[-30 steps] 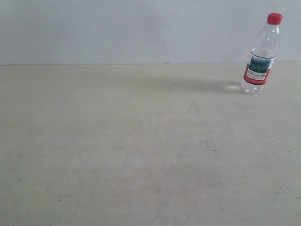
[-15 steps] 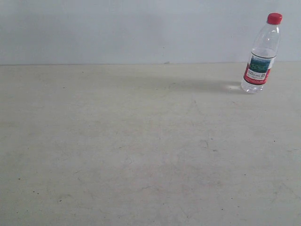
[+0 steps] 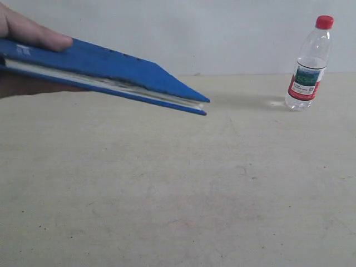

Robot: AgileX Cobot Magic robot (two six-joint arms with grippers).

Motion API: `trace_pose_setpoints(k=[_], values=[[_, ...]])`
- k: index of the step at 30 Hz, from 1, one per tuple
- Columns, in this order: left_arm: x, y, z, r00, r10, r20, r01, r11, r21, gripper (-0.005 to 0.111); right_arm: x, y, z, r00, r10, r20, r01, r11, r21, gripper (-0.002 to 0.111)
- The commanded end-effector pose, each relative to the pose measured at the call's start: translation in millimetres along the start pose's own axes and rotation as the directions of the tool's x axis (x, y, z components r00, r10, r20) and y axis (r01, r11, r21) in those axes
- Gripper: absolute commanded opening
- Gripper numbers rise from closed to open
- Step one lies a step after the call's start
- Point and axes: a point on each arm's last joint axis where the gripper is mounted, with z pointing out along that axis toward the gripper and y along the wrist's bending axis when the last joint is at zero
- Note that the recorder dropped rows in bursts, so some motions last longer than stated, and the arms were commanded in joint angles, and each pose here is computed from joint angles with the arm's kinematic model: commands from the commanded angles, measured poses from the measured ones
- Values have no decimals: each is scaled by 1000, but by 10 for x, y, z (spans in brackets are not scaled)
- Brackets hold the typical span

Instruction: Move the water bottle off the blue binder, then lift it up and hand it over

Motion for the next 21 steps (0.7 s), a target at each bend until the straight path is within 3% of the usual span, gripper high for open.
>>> trace_pose_setpoints(k=[1, 19, 21], values=[[10, -5, -8, 1000, -3, 2, 3, 1000, 8, 5, -3, 3, -6, 1000, 7, -1, -7, 1000, -4, 0], [11, -5, -8, 1000, -7, 2, 7, 1000, 8, 5, -3, 3, -6, 1000, 10, -1, -10, 1000, -4, 0], [12, -37, -14, 974, -226, -38, 227, 973, 34, 5, -3, 3, -6, 1000, 10, -1, -10, 1000, -4, 0]])
